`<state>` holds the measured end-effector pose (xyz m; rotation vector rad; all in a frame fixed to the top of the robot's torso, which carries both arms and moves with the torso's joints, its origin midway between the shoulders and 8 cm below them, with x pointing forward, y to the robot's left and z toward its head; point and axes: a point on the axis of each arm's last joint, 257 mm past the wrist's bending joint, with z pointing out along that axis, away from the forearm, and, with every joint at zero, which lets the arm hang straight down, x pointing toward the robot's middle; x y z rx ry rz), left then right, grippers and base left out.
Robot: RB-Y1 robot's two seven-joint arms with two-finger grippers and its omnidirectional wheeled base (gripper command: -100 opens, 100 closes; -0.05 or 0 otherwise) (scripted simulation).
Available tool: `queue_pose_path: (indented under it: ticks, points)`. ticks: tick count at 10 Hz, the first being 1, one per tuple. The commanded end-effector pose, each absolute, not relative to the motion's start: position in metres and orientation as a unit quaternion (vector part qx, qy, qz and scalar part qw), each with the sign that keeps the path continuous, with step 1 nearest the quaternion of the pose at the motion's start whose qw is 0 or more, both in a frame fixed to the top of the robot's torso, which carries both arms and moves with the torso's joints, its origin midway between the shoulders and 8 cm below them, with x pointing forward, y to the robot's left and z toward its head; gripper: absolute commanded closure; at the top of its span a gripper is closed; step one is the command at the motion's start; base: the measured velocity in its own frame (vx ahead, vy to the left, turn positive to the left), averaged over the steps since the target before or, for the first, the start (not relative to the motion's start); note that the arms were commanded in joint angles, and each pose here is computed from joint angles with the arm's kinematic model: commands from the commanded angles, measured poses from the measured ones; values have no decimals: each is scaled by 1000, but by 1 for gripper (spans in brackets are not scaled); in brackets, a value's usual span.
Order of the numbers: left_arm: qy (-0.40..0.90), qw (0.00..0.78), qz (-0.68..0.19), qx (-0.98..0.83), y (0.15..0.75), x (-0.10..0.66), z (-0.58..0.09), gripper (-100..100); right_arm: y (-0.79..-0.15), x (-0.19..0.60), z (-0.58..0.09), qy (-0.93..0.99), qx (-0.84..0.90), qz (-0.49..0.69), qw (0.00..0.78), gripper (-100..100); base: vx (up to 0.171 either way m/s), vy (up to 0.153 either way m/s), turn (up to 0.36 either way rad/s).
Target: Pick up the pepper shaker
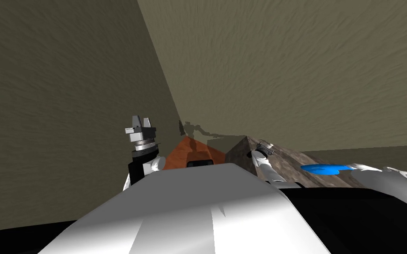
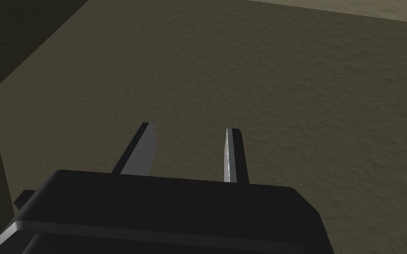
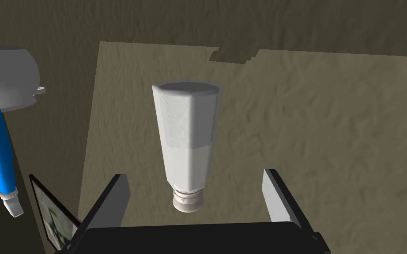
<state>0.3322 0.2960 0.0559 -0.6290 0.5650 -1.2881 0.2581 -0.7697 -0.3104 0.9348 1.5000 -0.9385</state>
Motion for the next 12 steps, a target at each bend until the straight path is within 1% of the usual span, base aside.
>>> queue_pose_path:
  ticks: [1, 2, 3, 4, 5, 6, 8, 12]
  points:
    - [255, 718, -582, -284, 296, 332, 56, 0, -749, 277, -319, 648, 376, -375, 546, -100, 136, -44, -422]
    - [255, 718, -582, -284, 296, 332, 56, 0, -747, 280, -317, 647, 376, -373, 549, -100, 114, -21, -166]
    - [255, 718, -582, -284, 296, 332, 56, 0, -733, 293, -318, 656, 364, -360, 556, -100, 96, -45, -233]
    - [255, 718, -582, -284, 296, 332, 56, 0, -719, 305, -319, 663, 353, -346, 562, -100, 123, -44, -422]
    - [255, 718, -582, -284, 296, 332, 56, 0, -719, 306, -319, 663, 351, -347, 562, -100, 101, -21, -106]
    - [255, 718, -582, -284, 296, 332, 56, 0, -705, 317, -319, 670, 339, -336, 569, -100, 101, -35, -210]
    - [255, 718, -582, -284, 296, 332, 56, 0, -679, 336, -317, 680, 317, -315, 581, -100, 147, -52, -375]
    - [255, 718, -582, -284, 296, 332, 56, 0, -652, 356, -306, 686, 286, -301, 598, -100, 97, -6, -189]
